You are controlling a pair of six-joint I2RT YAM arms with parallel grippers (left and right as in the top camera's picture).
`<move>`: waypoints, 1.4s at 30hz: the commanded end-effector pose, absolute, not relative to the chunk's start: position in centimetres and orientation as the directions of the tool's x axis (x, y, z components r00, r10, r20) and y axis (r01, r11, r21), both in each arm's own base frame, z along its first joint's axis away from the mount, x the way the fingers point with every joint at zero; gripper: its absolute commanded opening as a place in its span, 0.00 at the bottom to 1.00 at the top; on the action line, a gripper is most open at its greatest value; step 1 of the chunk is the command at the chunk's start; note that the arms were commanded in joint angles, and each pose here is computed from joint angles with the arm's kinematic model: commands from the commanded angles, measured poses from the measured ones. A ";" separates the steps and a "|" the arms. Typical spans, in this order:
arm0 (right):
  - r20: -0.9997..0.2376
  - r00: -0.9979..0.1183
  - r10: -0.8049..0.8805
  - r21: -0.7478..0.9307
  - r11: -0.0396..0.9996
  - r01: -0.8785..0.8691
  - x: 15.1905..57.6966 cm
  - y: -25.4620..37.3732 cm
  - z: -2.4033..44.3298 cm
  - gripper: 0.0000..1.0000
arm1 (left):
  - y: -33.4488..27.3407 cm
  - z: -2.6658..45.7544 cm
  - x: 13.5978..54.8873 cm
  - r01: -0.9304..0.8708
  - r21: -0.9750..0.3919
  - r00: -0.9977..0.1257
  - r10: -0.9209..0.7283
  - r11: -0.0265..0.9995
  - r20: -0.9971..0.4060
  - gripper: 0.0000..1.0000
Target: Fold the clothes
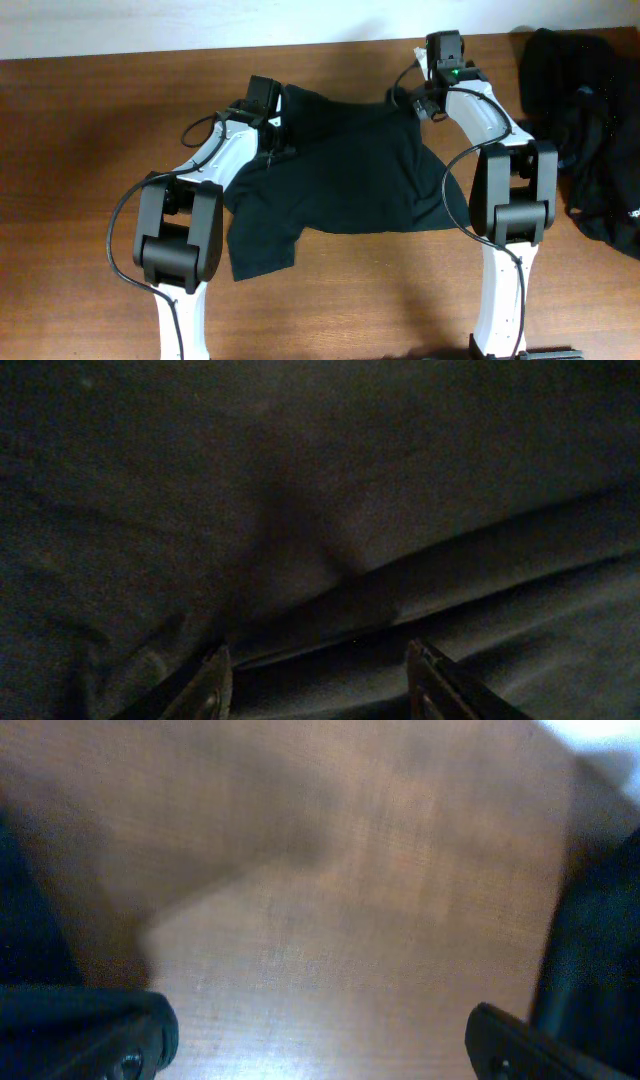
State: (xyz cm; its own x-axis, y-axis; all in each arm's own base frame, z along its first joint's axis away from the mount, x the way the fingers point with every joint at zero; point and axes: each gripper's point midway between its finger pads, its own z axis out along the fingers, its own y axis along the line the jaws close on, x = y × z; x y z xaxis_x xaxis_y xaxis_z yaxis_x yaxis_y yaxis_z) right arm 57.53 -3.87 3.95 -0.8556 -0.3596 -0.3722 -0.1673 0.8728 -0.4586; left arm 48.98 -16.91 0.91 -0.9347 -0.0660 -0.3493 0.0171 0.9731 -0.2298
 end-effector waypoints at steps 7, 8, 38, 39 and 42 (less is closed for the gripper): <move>-0.568 -0.809 -0.151 -0.179 0.982 -0.057 58.9 -2.5 10.4 0.99 | -15.5 -2.6 47.2 -0.023 -0.182 -0.960 -0.073 0.983 -0.269 0.57; -0.594 -0.791 -0.148 -0.158 0.985 -0.065 59.5 -2.3 11.3 0.99 | -15.5 -2.6 47.2 -0.023 -0.182 -0.960 -0.073 0.983 -0.269 0.57; -0.171 -0.985 0.027 0.227 0.974 -0.012 48.4 -0.9 6.7 0.59 | -15.5 -2.5 47.4 -0.022 -0.186 -0.958 -0.074 0.982 -0.279 0.56; -0.156 -0.987 0.027 0.251 0.968 -0.013 48.0 -0.4 6.4 0.53 | -15.5 -2.5 47.4 -0.022 -0.186 -0.957 -0.074 0.982 -0.279 0.57; -0.109 -0.994 0.023 0.268 0.963 -0.007 46.8 0.1 5.0 0.04 | -15.5 -2.5 47.4 -0.022 -0.186 -0.957 -0.074 0.982 -0.279 0.57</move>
State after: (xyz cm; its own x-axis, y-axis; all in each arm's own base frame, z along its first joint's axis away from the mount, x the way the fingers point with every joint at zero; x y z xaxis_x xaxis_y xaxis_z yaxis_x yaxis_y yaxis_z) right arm 47.81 -1.44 4.97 -0.9912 0.0288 -0.1291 0.0018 0.9788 0.2049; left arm 49.02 -16.90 0.88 -0.9337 -0.0664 -0.3517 0.0171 0.9733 -0.2291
